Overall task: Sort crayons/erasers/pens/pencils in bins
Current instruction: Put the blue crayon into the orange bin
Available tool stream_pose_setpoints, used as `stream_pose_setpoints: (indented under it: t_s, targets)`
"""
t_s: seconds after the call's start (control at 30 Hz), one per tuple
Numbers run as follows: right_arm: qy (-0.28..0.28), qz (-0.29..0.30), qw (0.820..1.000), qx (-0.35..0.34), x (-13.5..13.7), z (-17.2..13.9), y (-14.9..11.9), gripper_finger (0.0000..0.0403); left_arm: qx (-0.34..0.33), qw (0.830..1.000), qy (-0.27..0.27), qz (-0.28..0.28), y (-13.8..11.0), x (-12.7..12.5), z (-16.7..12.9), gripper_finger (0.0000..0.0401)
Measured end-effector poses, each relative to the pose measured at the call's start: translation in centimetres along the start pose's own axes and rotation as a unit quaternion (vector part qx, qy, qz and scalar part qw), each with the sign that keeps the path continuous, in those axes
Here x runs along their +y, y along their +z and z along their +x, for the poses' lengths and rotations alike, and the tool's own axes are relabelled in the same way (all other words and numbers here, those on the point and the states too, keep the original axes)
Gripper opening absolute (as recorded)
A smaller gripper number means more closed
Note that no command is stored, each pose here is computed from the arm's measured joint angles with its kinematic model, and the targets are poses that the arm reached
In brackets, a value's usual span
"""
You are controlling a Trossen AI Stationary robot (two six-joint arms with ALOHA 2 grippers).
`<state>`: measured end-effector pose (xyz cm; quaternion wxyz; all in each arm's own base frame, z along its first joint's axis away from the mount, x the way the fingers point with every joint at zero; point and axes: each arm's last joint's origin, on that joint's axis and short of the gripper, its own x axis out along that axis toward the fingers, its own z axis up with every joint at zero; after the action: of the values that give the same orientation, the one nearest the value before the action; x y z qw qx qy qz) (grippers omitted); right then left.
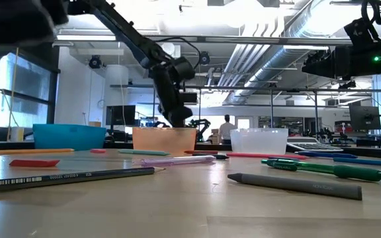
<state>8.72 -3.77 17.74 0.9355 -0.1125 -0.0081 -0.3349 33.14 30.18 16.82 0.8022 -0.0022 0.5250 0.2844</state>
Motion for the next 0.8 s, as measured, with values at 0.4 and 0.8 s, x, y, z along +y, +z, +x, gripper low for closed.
stream_pose_setpoints:
  t_s: [0.4, 0.8]
  targets:
    - [0.000, 0.000, 1.000, 0.000, 0.0, 0.0, 0.0, 0.0000, 0.019, 0.999, -0.033, -0.028, -1.2, 0.7, 1.9, 0.0003]
    - [0.000, 0.000, 1.000, 0.000, 0.0, 0.0, 0.0, 0.0000, 0.025, 0.998, -0.042, -0.026, -1.4, 0.7, 1.9, 0.0026]
